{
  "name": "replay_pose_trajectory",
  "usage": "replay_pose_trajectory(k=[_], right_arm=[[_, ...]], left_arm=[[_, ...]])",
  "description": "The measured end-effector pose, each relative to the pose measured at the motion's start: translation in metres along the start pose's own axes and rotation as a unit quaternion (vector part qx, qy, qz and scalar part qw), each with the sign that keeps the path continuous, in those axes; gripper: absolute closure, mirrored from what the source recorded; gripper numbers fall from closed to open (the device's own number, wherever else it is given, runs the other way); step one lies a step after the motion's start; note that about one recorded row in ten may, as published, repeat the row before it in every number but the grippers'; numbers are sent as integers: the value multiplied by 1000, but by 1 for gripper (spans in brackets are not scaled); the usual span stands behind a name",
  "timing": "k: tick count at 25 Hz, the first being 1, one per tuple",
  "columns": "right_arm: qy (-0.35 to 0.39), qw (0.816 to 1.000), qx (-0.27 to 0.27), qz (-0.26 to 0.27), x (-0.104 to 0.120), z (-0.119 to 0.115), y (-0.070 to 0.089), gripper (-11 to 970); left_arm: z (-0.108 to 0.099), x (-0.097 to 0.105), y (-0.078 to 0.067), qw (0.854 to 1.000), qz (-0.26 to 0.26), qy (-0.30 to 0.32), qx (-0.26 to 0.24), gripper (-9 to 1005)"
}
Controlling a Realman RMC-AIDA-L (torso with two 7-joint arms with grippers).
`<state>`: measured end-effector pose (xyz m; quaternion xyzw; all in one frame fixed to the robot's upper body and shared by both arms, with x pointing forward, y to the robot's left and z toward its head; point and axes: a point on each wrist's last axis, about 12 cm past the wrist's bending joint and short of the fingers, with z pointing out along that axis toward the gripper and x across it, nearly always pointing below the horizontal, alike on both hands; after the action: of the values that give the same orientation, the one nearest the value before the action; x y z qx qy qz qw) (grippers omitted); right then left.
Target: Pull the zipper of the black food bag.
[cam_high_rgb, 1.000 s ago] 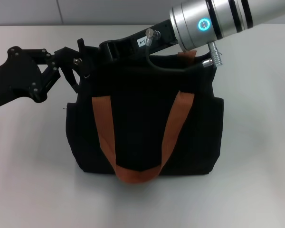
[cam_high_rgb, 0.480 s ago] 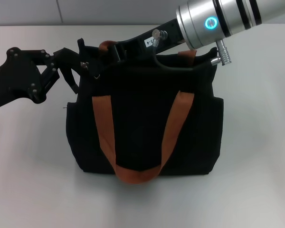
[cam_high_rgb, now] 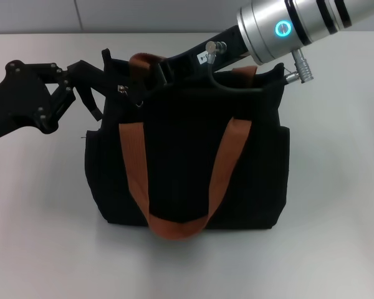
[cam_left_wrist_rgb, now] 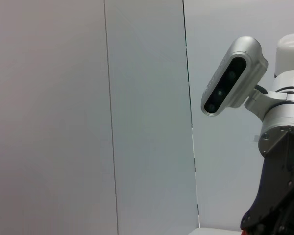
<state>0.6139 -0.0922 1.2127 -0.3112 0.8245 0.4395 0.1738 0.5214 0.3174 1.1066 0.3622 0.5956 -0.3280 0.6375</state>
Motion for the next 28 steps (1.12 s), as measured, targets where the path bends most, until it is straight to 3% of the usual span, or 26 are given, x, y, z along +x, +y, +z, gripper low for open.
replay_pose_trajectory(k=[16,28], right_arm=[[28,998,62,14,7,-18,2,960],[19,990,132,33,22,-48,2,960]], left_arm=[[-4,0,1,1000,0,-1,-12,880],[-7,1,2,1000,3,-3,-23,874]])
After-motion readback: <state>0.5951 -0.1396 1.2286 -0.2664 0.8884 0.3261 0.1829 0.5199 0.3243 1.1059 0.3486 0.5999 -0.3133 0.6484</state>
